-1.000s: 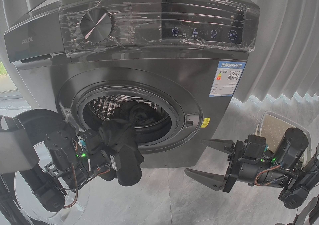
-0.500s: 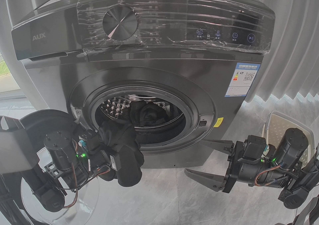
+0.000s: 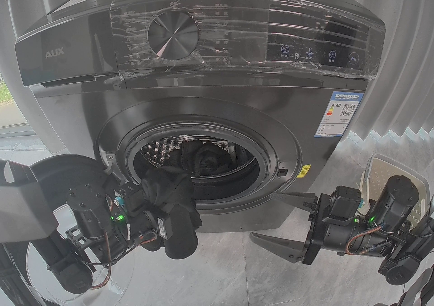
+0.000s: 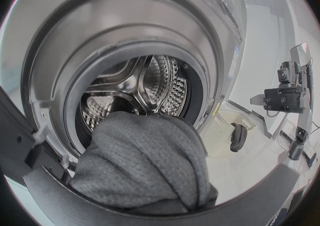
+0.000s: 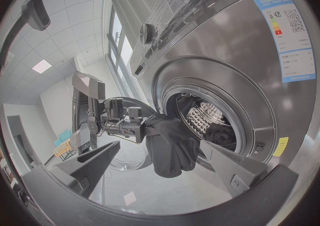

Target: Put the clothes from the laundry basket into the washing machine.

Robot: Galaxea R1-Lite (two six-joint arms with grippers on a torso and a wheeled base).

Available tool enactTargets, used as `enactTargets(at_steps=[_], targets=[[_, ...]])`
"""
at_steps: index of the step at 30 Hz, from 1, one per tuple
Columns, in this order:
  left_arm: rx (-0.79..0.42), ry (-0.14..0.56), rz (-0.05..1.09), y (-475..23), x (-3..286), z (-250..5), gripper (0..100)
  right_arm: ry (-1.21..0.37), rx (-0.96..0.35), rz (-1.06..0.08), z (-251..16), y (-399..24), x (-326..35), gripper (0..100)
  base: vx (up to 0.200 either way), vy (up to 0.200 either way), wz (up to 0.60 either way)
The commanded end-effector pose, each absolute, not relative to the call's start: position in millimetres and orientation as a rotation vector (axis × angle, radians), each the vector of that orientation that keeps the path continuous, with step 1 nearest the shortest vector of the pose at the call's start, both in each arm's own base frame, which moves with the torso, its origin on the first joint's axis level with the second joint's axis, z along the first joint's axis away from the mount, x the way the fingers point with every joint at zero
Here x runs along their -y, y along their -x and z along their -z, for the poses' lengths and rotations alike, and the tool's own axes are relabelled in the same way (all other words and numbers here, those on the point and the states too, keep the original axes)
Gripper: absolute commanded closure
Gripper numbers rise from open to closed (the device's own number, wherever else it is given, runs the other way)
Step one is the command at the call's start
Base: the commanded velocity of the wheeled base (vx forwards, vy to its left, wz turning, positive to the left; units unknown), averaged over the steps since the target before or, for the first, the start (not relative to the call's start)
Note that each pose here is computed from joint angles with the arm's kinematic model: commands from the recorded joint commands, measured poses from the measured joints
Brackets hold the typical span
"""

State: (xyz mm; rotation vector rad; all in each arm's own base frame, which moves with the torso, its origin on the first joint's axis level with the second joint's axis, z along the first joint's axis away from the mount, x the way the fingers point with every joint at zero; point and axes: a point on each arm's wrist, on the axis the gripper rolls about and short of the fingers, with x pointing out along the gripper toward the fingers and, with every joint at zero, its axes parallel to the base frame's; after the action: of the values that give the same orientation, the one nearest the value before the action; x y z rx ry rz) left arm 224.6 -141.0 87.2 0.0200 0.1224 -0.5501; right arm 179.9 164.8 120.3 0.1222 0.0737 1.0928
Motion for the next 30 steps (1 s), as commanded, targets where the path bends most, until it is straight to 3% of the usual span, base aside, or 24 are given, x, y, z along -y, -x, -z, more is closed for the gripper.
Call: enactTargets(at_steps=[1,8,14,19,30], targets=[[-0.160,-0.010,0.554,-228,146,-78,100,-0.121,-0.076,-1.095,-120,-179,-165,0,0.000,0.000,0.00],[-0.157,0.141,0.572,-247,177,-73,100,-0.114,-0.113,-1.109,-113,-173,-165,0,0.000,0.000,0.00],[-0.143,0.155,0.536,-269,192,-60,100,-0.114,-0.117,-1.109,-113,-173,-165,0,0.000,0.000,0.00],[-0.123,0.226,0.527,-289,207,-54,100,-0.113,-0.118,-1.107,-112,-173,-164,0,0.000,0.000,0.00],[-0.080,0.271,0.494,-331,221,-32,100,-0.114,-0.116,-1.107,-113,-173,-164,0,0.000,0.000,0.00]])
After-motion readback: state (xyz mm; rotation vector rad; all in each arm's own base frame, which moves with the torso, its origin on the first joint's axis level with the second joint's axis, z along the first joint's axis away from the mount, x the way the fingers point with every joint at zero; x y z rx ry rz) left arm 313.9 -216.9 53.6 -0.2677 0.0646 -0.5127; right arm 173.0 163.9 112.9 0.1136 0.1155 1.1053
